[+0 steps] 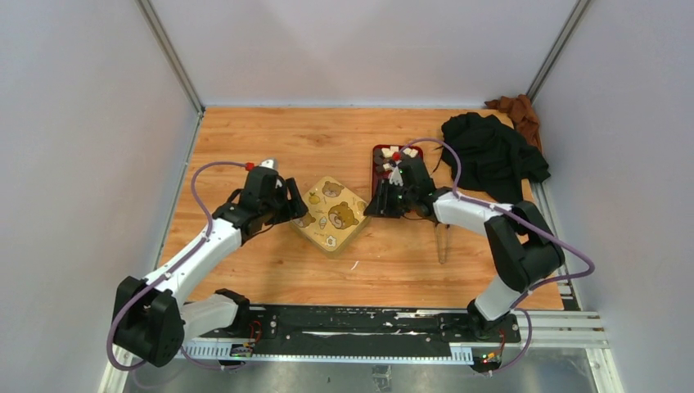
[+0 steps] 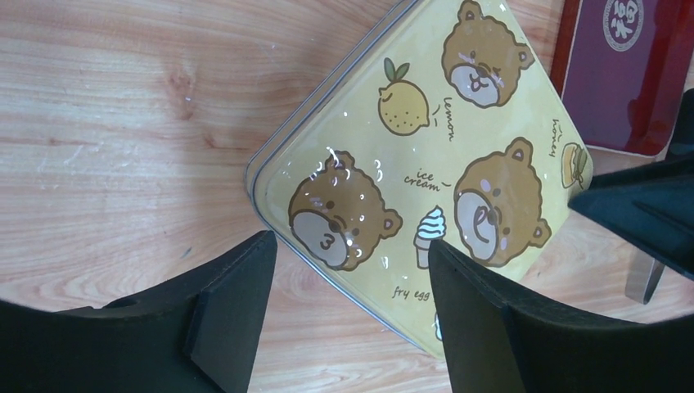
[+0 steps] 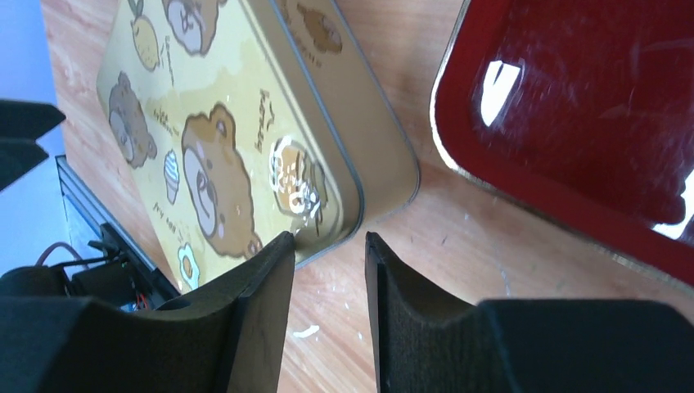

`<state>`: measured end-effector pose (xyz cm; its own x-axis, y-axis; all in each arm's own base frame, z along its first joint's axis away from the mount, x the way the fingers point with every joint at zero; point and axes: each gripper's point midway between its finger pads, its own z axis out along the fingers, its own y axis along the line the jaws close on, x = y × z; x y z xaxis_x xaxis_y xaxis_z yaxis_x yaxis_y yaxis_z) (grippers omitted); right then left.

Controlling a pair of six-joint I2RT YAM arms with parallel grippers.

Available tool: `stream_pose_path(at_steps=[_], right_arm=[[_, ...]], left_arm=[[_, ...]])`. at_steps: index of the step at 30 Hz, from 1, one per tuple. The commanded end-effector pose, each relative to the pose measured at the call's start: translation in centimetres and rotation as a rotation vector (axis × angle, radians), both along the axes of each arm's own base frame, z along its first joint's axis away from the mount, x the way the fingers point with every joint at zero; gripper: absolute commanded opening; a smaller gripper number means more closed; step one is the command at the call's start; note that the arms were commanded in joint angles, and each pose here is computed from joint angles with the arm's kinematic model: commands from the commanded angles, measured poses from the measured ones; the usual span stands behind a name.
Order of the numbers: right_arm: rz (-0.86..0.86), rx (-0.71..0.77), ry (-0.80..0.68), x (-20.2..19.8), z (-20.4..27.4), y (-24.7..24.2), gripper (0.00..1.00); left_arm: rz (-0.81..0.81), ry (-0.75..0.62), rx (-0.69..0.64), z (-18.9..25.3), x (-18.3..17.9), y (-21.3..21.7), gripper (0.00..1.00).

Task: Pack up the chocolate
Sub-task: Close the box lid on the packing box, then reset both arms

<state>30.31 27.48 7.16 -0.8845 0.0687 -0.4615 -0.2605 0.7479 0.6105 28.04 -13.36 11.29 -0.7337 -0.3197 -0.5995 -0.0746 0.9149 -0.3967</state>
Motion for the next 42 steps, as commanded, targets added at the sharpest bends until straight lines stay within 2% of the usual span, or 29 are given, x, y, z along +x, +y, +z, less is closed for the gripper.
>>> stream_pose_path(at_steps=[1,6,11,14,18,23,25,27,35,42], right_arm=[[0.011,-0.029,0.065,-3.8,-1.6,-0.8,0.41],[-0.021,-0.059,-0.026,-4.2,1.3,-2.1,0.43],[-0.128,-0.228,-0.2,-3.1,5.5,-7.0,0.56],[-0.25,-0.355,-0.305,-2.6,8.1,-11.5,0.64],[-0.409,-0.514,-0.483,-3.1,12.4,-17.6,0.73],[-0.622,-0.605,-0.682,-6.2,18.9,-24.4,0.79],[-0.671,-0.635,-0.744,-7.7,20.7,-26.5,0.87],[-0.707,-0.663,-0.791,-8.9,21.7,-28.2,0.94],[-0.805,-0.701,-0.877,-11.7,22.2,-31.5,0.96],[-0.817,-0.712,-0.893,-11.8,21.5,-31.8,0.98]], left_arm=[[0.014,-0.025,0.045,0.7,-0.2,1.2,0.75],[0.044,-0.12,0.106,4.2,-0.7,3.1,0.82],[0.084,-0.277,0.164,9.7,-1.9,5.6,0.94],[0.098,-0.369,0.211,12.6,-2.7,7.2,1.0],[0.117,-0.509,0.279,16.6,-4.4,9.4,1.0],[0.198,-0.635,0.313,20.6,-6.9,12.1,1.0],[0.24,-0.691,0.319,22.0,-8.4,13.4,1.0],[0.286,-0.729,0.322,22.6,-9.5,14.5,1.0],[0.389,-0.863,0.269,21.4,-11.1,16.2,1.0],[0.39,-0.84,0.27,19.4,-10.4,15.9,1.0]])
